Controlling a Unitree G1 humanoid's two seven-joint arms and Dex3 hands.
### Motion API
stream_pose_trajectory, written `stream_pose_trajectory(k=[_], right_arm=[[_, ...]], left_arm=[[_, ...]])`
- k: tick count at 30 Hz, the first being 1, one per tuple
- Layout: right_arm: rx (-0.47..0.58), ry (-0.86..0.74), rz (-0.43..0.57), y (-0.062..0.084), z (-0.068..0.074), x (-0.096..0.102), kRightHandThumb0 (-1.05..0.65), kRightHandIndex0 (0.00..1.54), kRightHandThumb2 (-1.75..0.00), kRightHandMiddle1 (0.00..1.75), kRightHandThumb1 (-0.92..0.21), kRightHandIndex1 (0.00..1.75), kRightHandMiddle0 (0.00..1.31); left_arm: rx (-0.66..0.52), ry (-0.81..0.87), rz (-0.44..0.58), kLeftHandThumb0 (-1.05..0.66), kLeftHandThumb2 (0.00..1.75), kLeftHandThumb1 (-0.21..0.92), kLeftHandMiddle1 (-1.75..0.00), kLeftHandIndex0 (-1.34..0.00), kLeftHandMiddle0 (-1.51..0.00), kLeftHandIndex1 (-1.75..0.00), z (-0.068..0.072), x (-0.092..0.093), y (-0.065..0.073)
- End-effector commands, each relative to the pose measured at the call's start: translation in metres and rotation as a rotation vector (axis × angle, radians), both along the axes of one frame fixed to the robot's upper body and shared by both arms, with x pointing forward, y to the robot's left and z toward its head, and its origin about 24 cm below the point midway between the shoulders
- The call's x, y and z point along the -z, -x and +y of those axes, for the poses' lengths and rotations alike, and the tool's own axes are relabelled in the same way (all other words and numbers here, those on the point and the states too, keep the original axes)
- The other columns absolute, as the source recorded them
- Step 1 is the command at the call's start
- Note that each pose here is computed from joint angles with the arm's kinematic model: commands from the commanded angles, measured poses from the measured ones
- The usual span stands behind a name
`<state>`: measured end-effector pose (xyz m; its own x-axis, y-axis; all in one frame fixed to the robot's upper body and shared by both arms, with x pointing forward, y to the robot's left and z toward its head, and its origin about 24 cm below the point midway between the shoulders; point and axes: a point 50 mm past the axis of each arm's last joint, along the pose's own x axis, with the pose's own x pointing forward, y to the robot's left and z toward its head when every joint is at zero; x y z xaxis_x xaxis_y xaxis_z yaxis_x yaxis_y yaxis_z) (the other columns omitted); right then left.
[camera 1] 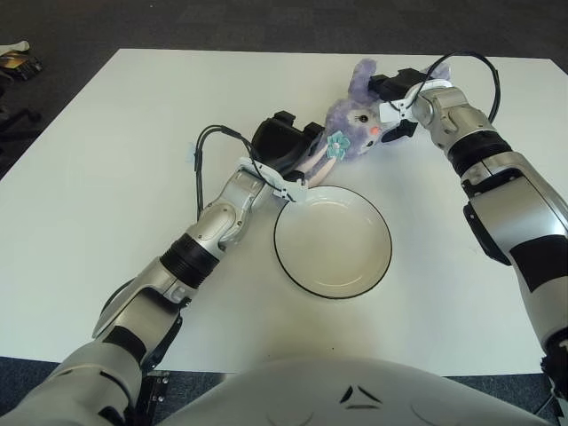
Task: Put the doll into the plate.
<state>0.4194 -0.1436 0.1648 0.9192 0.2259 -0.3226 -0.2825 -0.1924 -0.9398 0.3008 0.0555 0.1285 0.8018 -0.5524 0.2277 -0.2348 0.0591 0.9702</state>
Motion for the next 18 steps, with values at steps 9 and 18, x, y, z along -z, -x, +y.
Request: stream_pose_trajectory(k=[9, 18], right_arm=[[0.028, 0.009, 0.24, 0.005, 0.003, 0.023, -0.52, 0.07, -1.0, 0.56, -0.23, 0.63, 0.0], [0.05, 0.001, 0.27, 0.006, 0.003, 0.029, -0.42, 0.11, -1.06, 0.53, -0.2, 0.74, 0.0]], left_arm=[[-0.003, 0.012, 0.012, 0.0, 1.51, 0.15, -1.75, -0.62, -0.63, -1.73, 0.0, -0.002, 0.0], [0.003, 0.023, 0.015, 0.0, 1.51, 0.15, -1.75, -0.62, -0.62, -1.73, 0.0, -0.003, 0.0]])
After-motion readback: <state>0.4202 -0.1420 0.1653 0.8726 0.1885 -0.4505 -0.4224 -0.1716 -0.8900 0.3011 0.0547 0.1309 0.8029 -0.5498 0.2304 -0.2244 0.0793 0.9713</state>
